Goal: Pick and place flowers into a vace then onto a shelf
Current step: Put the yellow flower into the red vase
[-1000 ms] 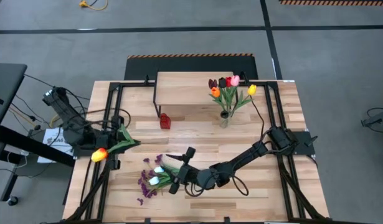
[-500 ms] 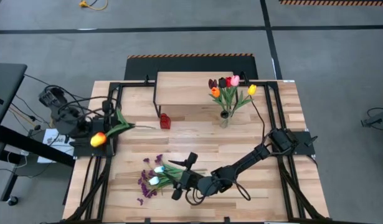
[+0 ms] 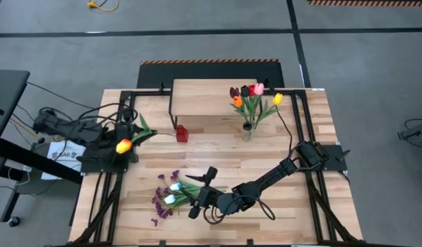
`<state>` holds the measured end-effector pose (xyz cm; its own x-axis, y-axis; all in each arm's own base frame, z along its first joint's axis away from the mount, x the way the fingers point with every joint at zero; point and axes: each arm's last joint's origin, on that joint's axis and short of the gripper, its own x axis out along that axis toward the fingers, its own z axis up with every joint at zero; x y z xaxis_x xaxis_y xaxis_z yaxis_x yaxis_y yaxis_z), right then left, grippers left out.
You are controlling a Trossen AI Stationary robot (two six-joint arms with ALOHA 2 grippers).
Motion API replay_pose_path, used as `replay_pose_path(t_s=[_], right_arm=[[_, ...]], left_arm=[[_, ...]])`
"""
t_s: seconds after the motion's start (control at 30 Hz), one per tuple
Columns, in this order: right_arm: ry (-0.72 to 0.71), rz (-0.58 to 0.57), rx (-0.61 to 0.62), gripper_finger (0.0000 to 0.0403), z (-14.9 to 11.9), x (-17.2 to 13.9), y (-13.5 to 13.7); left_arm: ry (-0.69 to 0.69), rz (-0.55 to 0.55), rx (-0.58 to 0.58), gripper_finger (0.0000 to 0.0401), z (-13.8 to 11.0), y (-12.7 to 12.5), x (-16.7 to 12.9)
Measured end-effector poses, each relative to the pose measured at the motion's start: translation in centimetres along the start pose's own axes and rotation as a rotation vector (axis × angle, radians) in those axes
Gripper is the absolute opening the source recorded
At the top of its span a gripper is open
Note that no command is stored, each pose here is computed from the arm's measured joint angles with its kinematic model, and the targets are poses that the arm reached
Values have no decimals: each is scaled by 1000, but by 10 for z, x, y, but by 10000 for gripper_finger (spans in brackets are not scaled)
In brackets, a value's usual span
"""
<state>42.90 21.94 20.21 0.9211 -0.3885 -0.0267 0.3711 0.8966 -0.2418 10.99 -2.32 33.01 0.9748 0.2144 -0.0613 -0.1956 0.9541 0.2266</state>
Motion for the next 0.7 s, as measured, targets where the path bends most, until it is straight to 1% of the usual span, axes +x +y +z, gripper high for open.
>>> replay_pose_path(t_s=[0.13, 0.27, 0.43, 0.7], right_arm=[[0, 0, -1, 228, 0, 0, 0], [0, 0, -7, 228, 0, 0, 0], [0, 0, -8, 228, 0, 0, 0], [0, 1, -8, 228, 0, 0, 0]], left_arm=[[-4, 29, -33, 0, -13, 9, 5], [33, 72, -45, 0, -25, 18, 13], [76, 29, -65, 0, -38, 27, 23], [59, 17, -94, 0, -41, 47, 26]])
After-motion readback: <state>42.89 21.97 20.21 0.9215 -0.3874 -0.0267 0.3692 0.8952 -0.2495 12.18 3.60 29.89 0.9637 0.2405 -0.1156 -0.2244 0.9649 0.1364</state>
